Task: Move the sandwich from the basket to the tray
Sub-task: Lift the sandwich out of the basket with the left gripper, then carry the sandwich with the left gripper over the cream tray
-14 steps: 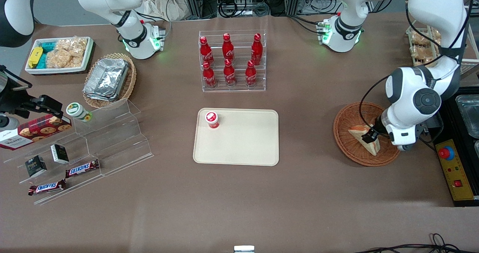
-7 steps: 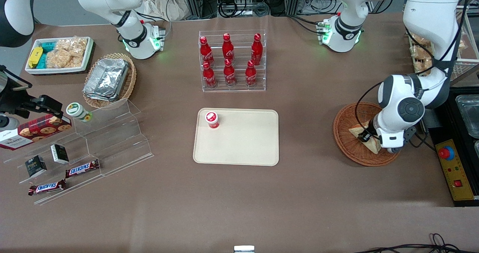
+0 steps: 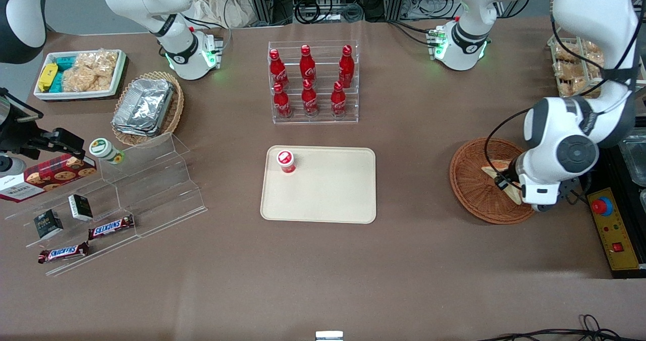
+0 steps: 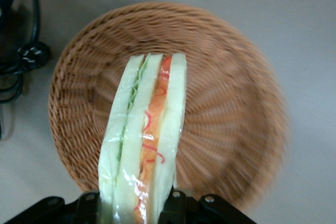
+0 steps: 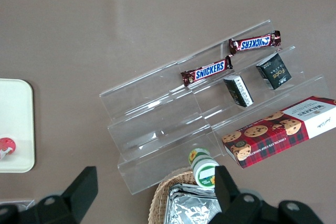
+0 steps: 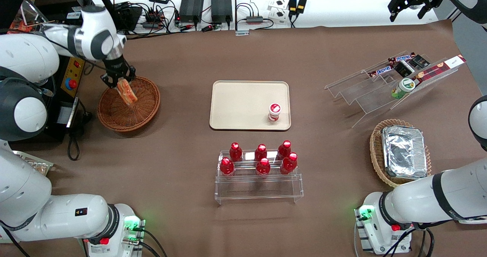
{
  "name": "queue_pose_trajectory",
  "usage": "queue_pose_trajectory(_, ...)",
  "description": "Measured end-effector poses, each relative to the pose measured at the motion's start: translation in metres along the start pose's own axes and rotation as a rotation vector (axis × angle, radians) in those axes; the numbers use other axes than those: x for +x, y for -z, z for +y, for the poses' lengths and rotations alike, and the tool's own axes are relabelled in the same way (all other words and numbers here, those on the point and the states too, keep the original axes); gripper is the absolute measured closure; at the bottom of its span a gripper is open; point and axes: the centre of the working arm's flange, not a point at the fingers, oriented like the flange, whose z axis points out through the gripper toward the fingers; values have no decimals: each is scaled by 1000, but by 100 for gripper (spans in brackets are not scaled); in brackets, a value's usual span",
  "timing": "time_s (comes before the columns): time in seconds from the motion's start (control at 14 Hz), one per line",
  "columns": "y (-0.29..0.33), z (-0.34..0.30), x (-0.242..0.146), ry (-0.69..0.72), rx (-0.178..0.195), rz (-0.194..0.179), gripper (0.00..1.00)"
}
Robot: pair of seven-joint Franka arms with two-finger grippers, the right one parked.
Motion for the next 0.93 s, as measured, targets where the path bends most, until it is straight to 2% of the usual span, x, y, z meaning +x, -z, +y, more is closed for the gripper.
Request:
queue_pose_trajectory(0.14,57,18,-19,-91,-33,-21,80)
queue_pose_trajectory(0.29,111,47,-46,-190,-49,-22,80)
queue_pose_trajectory(0.43,138,92,-81,-358,-84,-13,80)
queue_pose_trajectory(0.57,127,146,-121,-495,-123,-38,80)
queue_pose_trajectory(0.64,111,177,-140,-541,-160,-41,80)
queue_pose_trajectory(0.79,59,236,-167,-550,-223,-10,80)
queue_pose_trajectory(0.86,28,260,-180,-552,-224,14,80)
queue_pose_trajectory(0.93,0,278,-193,-559,-210,22,80)
